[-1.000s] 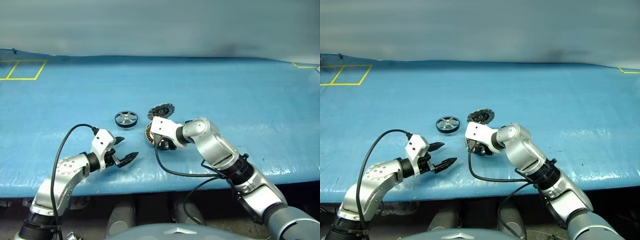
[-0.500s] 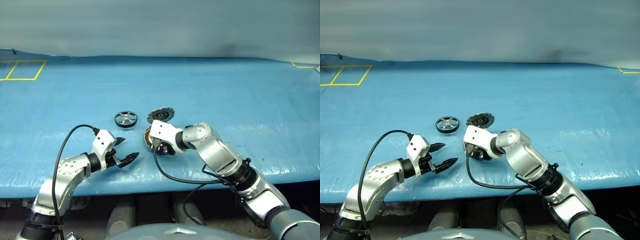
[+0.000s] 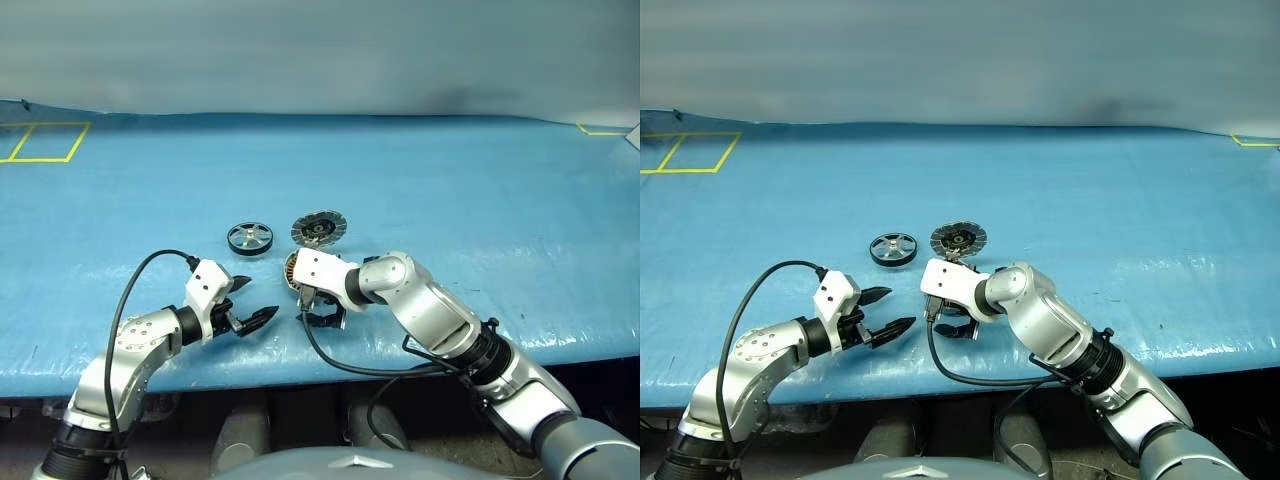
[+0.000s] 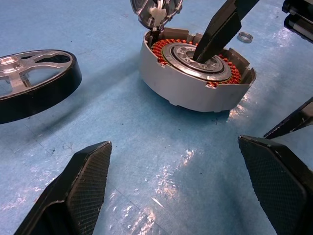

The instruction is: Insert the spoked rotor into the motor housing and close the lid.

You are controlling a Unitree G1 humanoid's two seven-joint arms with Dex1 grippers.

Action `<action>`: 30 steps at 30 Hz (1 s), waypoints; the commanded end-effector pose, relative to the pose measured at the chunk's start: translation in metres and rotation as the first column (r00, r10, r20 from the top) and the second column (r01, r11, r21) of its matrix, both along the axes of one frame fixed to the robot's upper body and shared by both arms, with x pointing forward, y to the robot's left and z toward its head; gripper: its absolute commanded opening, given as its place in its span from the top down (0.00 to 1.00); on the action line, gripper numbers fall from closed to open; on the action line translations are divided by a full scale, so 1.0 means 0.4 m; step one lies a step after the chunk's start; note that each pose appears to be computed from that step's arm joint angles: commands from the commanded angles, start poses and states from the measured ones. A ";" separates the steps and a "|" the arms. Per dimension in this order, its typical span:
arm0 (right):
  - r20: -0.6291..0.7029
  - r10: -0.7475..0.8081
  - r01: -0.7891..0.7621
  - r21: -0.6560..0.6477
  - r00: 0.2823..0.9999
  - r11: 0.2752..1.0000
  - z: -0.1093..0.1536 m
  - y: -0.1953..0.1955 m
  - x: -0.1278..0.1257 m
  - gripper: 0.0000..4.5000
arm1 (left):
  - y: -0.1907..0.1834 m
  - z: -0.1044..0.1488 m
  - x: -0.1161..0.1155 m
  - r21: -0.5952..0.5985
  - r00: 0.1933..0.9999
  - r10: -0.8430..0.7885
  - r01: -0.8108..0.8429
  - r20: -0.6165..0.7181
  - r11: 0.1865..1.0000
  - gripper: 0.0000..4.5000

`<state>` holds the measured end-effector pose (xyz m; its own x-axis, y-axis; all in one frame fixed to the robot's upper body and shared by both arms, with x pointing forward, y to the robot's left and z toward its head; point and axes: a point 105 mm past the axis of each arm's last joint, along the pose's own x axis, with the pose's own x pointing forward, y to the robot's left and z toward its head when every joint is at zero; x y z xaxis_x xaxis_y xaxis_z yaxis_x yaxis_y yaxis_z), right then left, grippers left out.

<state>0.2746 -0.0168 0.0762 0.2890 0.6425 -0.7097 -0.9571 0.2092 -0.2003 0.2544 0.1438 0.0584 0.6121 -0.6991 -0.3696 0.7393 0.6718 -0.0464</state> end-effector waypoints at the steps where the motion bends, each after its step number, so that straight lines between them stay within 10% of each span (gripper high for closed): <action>1: -0.052 0.017 -0.017 -0.003 0.999 1.000 -0.019 0.009 -0.017 0.01 | -0.003 0.011 0.004 -0.004 1.000 -0.011 0.011 0.018 1.000 0.00; 30: 0.104 0.164 -0.141 -0.201 0.981 0.969 0.049 -0.004 0.009 0.01 | -0.015 -0.006 -0.006 -0.024 1.000 -0.015 0.015 -0.009 1.000 0.00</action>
<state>0.2773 -0.0224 0.0836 0.2651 0.5258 -0.8082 -0.9567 0.0391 -0.2884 0.2522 0.1408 0.0549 0.6001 -0.7086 -0.3711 0.7442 0.6647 -0.0658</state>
